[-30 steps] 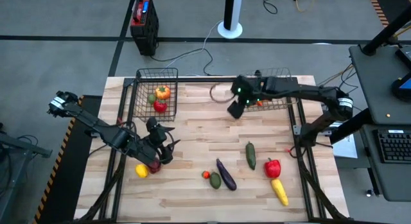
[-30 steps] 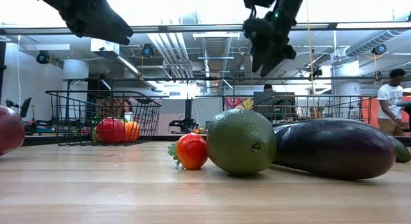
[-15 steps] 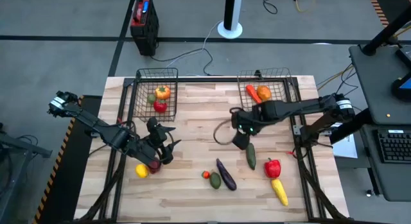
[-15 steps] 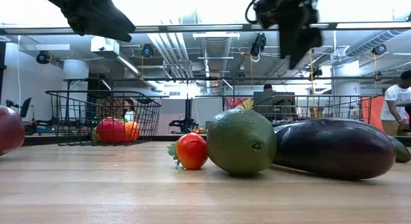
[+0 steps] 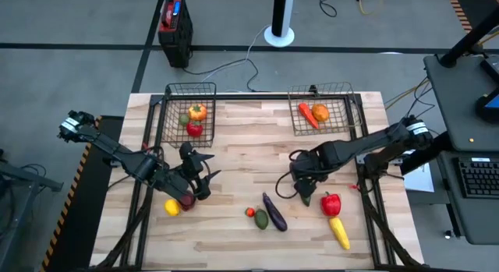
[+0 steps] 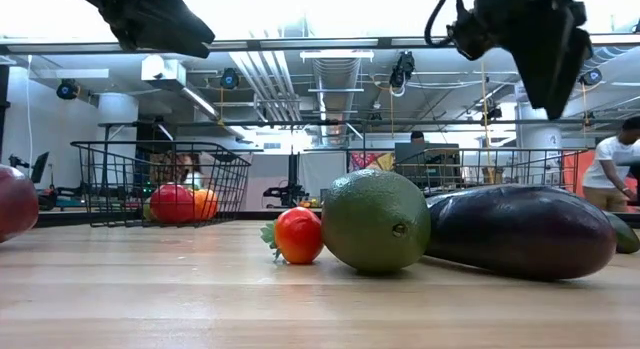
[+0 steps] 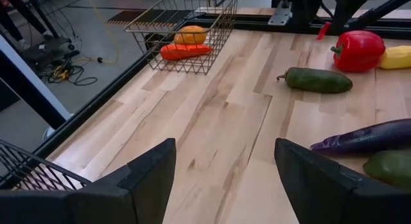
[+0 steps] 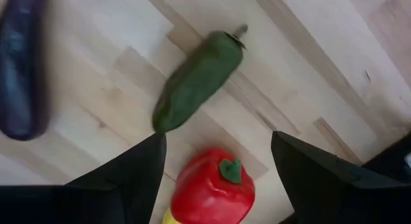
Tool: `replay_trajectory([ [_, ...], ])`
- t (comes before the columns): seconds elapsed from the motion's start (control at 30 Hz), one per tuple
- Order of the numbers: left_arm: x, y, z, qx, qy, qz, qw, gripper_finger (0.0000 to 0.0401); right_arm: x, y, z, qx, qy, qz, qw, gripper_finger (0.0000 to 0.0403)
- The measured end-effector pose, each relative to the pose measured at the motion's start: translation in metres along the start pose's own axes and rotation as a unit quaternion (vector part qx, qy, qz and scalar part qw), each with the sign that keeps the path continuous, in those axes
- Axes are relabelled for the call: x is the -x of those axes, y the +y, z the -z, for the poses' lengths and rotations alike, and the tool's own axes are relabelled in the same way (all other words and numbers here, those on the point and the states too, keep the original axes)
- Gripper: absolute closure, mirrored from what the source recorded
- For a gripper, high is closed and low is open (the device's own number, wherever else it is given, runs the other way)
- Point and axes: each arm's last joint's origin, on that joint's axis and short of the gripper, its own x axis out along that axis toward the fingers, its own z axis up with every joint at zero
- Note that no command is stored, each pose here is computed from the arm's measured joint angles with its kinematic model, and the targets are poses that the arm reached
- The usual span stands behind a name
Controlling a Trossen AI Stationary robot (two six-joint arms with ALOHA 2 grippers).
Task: Sort produce into baskets
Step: Put the green chili pepper into the right wire basket
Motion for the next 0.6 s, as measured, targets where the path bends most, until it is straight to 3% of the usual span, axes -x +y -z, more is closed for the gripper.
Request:
replay_trajectory([
  [0.23, 0.000, 0.000, 0.000, -0.011, 0.000, 0.000, 1.000, 0.0155, -0.025, -0.005, 0.002, -0.029, 0.005, 0.011, 0.999, 0.0126],
  [0.6, 0.000, 0.000, 0.001, -0.019, 0.001, -0.001, 1.000, 0.0155, -0.069, -0.007, 0.003, -0.054, 0.006, -0.043, 0.998, 0.0124],
])
